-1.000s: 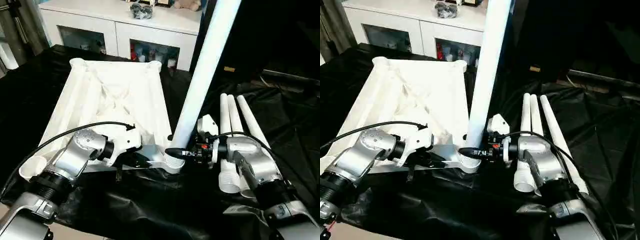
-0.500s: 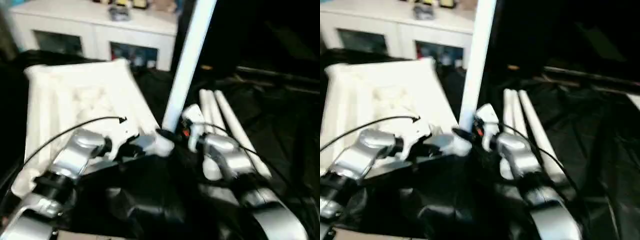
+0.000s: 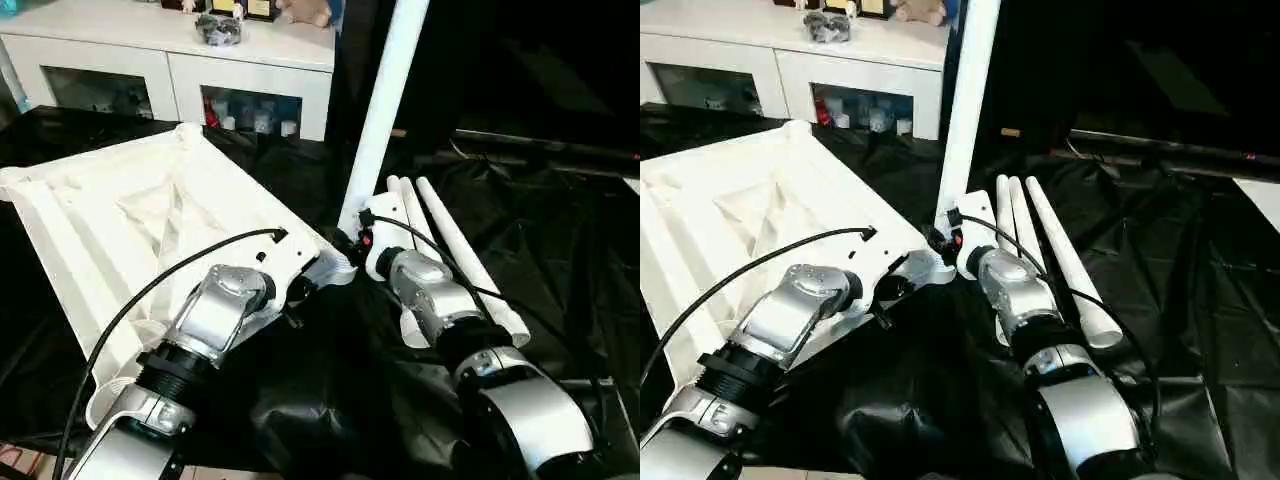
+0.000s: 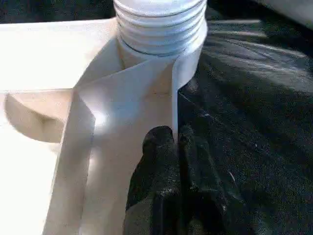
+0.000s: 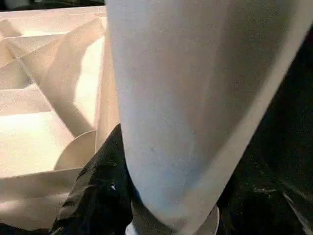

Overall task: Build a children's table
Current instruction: Insert table leg to table base

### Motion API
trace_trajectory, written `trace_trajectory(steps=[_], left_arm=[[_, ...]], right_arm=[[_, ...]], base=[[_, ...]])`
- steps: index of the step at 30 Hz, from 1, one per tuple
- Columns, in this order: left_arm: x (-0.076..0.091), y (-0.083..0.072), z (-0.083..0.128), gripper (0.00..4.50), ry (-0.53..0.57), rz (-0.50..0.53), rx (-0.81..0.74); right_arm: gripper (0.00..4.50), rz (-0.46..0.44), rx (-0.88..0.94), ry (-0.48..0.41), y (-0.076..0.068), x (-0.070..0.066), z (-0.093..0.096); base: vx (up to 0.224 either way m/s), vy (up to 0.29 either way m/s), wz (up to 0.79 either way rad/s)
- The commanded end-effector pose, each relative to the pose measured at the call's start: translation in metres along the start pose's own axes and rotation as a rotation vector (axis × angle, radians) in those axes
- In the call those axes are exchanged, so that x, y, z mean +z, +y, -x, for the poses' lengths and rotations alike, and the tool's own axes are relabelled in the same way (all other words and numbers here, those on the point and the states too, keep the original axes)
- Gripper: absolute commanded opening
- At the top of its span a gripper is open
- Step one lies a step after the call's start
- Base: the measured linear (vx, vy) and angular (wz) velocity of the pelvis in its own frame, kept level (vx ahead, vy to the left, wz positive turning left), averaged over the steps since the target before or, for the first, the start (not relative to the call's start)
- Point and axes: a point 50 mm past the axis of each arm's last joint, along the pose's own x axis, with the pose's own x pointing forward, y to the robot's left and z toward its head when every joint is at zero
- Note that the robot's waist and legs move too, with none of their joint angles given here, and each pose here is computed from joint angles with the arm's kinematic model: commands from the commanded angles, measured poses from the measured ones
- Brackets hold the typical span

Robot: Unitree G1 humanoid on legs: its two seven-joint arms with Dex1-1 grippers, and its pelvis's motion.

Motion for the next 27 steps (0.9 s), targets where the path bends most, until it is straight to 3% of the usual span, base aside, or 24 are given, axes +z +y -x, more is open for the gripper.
trace_trajectory(steps=[1,7,8,9,11,17,27], left_arm=[[0.017,-0.006,-0.002,0.00,-0.036,-0.035,-0.016],[0.017,-0.005,0.001,0.00,-0.053,-0.061,-0.035],[0.017,-0.005,0.002,0.00,-0.062,-0.071,-0.043],[0.017,-0.005,0.002,0.00,-0.063,-0.072,-0.044],[0.017,-0.005,0.004,0.00,-0.075,-0.078,-0.066],[0.013,-0.002,0.009,0.00,-0.072,-0.097,-0.083],[0.006,0.001,0.019,0.00,-0.089,-0.163,-0.159]], right_arm=[[1.87,-0.082,0.037,0.239,0.018,-0.056,0.004],[1.87,-0.099,0.069,0.221,0.022,-0.051,0.001],[2.43,-0.103,0.068,0.213,0.021,-0.049,0.001],[2.57,-0.104,0.067,0.211,0.021,-0.048,0.001],[2.63,-0.105,0.075,0.189,0.020,-0.043,0.000],[3.36,-0.083,0.123,0.132,0.019,-0.029,-0.003],[4.00,-0.032,0.216,0.022,0.009,-0.005,0.003]], base=[[0.094,-0.148,0.04],[0.056,-0.027,-0.18],[0.000,0.000,0.00],[0.000,0.000,0.00],[0.000,0.000,0.00],[0.000,0.000,0.00],[0.000,0.000,0.00]])
